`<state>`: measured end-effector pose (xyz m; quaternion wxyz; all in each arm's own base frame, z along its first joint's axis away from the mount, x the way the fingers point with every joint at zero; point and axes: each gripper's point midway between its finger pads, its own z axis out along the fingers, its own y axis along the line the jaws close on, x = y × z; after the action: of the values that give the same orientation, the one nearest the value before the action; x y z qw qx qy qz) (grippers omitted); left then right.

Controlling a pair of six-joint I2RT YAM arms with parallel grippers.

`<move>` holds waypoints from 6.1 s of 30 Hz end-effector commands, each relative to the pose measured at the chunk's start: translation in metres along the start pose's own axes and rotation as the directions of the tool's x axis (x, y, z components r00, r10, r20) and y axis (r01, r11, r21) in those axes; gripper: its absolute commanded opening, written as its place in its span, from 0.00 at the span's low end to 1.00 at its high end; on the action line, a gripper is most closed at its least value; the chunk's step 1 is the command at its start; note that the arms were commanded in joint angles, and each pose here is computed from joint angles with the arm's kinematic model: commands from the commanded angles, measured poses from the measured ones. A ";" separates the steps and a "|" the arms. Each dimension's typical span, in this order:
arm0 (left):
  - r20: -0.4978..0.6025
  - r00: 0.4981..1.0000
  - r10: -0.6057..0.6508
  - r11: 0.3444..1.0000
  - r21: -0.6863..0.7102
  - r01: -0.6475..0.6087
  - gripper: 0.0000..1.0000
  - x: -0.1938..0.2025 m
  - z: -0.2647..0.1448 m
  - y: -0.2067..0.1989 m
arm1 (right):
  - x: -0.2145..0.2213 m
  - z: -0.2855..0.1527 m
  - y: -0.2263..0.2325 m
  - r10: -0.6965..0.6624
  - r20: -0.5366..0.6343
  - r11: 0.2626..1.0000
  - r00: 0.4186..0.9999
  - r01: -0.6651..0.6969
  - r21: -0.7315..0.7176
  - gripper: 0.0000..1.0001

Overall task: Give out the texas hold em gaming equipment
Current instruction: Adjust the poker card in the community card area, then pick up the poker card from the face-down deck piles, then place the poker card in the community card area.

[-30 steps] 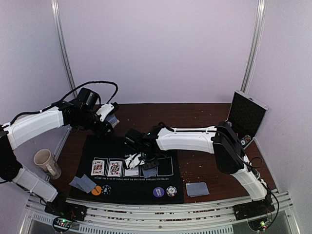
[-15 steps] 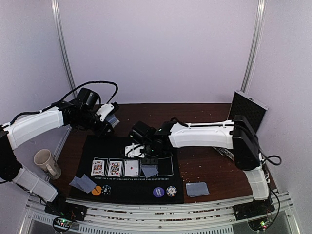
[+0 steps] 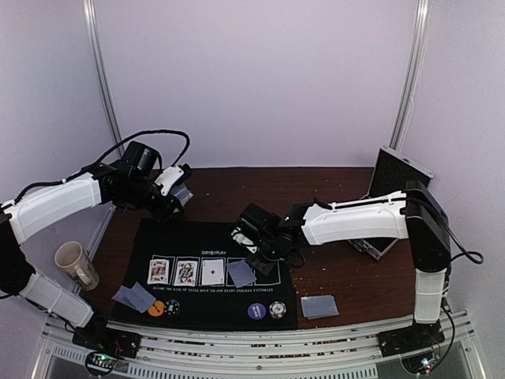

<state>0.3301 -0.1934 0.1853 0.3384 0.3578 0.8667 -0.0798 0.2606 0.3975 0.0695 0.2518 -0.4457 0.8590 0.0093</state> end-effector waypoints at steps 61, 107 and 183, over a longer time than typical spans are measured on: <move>0.186 0.955 0.230 0.945 0.191 -0.265 0.36 -0.031 -0.028 -0.076 | -0.082 -0.125 -0.069 0.541 0.381 0.795 0.750 -0.308 -0.522 0.82; 0.240 0.905 0.352 0.879 0.248 -0.408 0.34 -0.032 -0.038 -0.114 | -0.163 -0.118 -0.010 0.420 0.381 0.735 0.823 -0.063 -0.675 0.46; 0.089 0.966 0.243 0.970 -0.002 -0.243 0.35 -0.024 -0.019 -0.050 | 0.030 -0.014 -0.022 -0.882 -0.107 0.468 0.460 0.822 -0.325 0.00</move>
<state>0.2887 -0.2353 0.1970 0.3548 0.4756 0.8030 -0.0561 0.2456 0.3556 0.0803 0.0526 -0.8128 0.5794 -0.0297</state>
